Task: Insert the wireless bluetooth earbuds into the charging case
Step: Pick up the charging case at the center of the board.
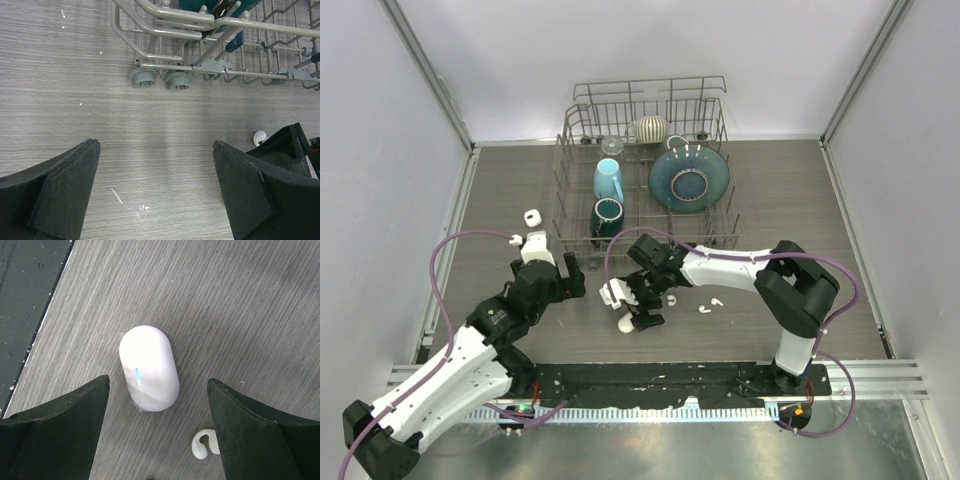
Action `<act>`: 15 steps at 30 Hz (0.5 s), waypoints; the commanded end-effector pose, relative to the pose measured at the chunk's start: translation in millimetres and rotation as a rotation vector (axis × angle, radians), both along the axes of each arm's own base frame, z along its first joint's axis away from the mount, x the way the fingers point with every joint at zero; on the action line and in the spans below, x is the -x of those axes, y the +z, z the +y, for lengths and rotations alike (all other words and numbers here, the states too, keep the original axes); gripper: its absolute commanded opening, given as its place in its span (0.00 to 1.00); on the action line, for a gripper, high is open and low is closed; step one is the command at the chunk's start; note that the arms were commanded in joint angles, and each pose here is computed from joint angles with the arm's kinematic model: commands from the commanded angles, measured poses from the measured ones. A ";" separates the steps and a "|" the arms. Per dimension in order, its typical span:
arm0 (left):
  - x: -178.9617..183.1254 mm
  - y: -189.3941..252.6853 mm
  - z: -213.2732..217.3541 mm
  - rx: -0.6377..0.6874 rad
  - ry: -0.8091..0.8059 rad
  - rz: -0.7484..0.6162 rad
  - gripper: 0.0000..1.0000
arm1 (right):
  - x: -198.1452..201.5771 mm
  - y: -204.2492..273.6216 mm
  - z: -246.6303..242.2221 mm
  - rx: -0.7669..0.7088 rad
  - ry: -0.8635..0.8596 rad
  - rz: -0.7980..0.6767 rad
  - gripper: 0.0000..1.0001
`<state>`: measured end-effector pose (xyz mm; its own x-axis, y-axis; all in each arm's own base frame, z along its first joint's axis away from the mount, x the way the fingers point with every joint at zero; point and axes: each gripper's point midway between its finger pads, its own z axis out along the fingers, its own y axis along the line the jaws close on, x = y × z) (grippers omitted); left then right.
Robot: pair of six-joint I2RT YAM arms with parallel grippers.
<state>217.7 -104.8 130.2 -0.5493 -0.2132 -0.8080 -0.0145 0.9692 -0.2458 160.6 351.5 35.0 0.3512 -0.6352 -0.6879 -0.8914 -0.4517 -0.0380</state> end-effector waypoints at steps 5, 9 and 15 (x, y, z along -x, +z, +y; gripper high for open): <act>-4.6 10.1 0.6 0.021 0.007 -0.047 1.00 | -4.2 0.8 5.8 -0.017 0.003 -0.002 0.78; -4.8 11.1 0.2 0.021 0.005 -0.048 1.00 | -3.0 -4.4 3.4 -0.008 -0.010 0.007 0.76; -5.6 10.8 -0.9 0.020 0.002 -0.044 1.00 | -3.5 -7.7 5.0 -0.023 -0.037 0.006 0.75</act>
